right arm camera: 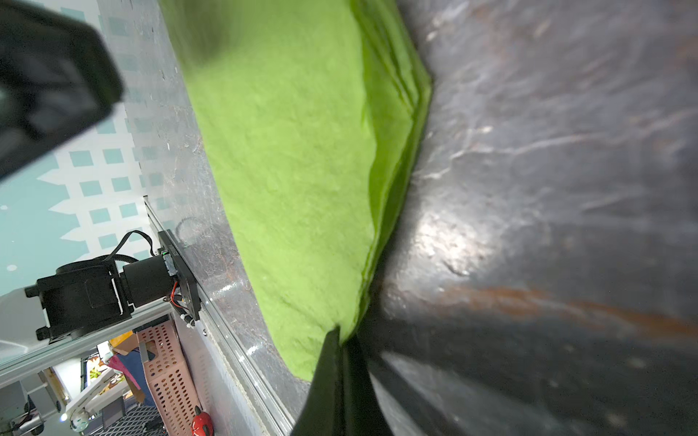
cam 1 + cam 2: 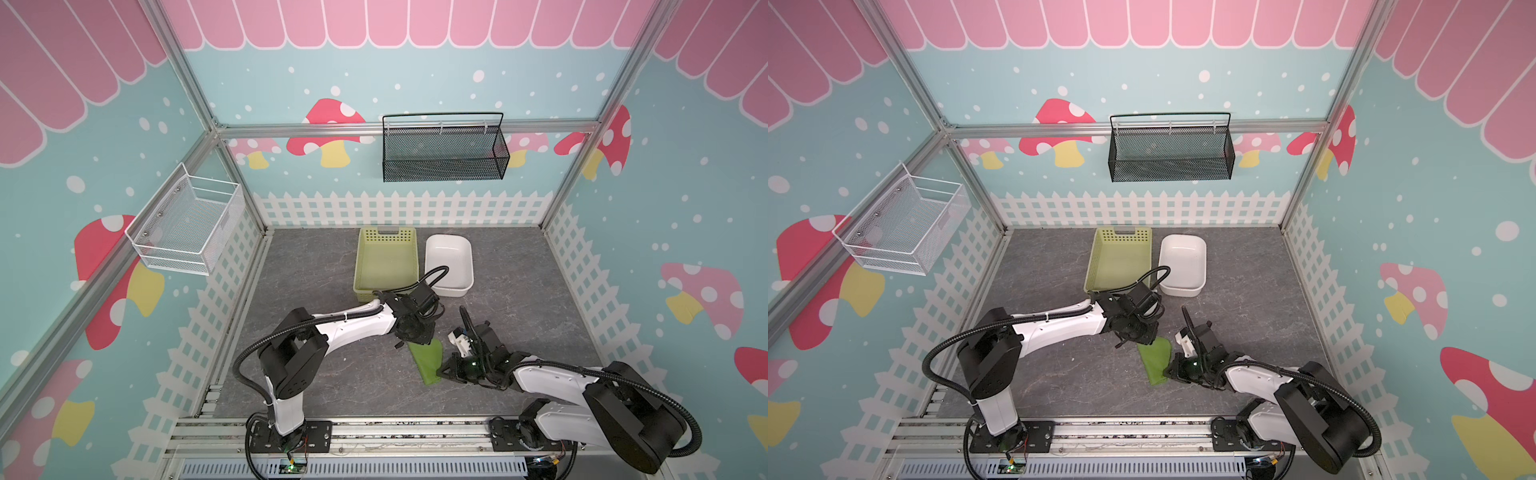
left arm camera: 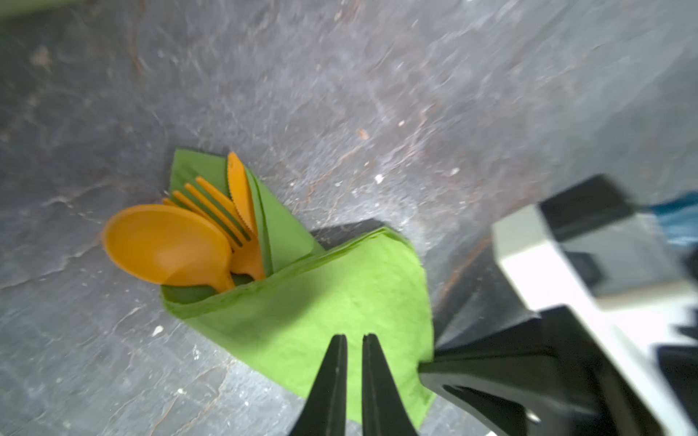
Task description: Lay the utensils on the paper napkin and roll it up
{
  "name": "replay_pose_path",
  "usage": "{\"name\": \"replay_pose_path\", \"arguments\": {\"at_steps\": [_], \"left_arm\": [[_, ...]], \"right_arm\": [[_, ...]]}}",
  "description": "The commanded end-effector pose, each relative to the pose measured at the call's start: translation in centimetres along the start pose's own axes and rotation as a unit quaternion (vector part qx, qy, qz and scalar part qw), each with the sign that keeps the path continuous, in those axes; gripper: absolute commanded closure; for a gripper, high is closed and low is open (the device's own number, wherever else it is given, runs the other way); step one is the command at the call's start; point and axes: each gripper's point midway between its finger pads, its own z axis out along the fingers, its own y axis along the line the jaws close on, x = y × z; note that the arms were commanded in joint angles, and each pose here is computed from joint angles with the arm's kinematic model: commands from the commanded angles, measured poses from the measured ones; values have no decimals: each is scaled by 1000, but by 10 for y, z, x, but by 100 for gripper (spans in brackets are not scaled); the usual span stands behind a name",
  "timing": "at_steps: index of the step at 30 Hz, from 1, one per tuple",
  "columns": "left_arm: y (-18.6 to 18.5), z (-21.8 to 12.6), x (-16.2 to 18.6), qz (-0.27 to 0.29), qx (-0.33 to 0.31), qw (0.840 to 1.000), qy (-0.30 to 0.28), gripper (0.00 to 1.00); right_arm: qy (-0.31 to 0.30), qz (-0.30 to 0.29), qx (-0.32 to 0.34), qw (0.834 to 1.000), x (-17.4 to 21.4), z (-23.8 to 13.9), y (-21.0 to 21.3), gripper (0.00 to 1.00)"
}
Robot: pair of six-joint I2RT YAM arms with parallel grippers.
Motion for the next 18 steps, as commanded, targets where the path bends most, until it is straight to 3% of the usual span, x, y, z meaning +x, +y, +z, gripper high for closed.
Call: {"name": "replay_pose_path", "arguments": {"at_steps": [1,7,18], "left_arm": [[-3,-13,6,-3,9,1000,4,85],[13,9,31,-5,-8,999,39,87],[22,45,37,-10,-13,998,58,89]], "right_arm": [[17,22,52,998,17,1,-30,100],[15,24,50,998,16,2,-29,100],[17,28,51,998,17,2,-29,100]]}}
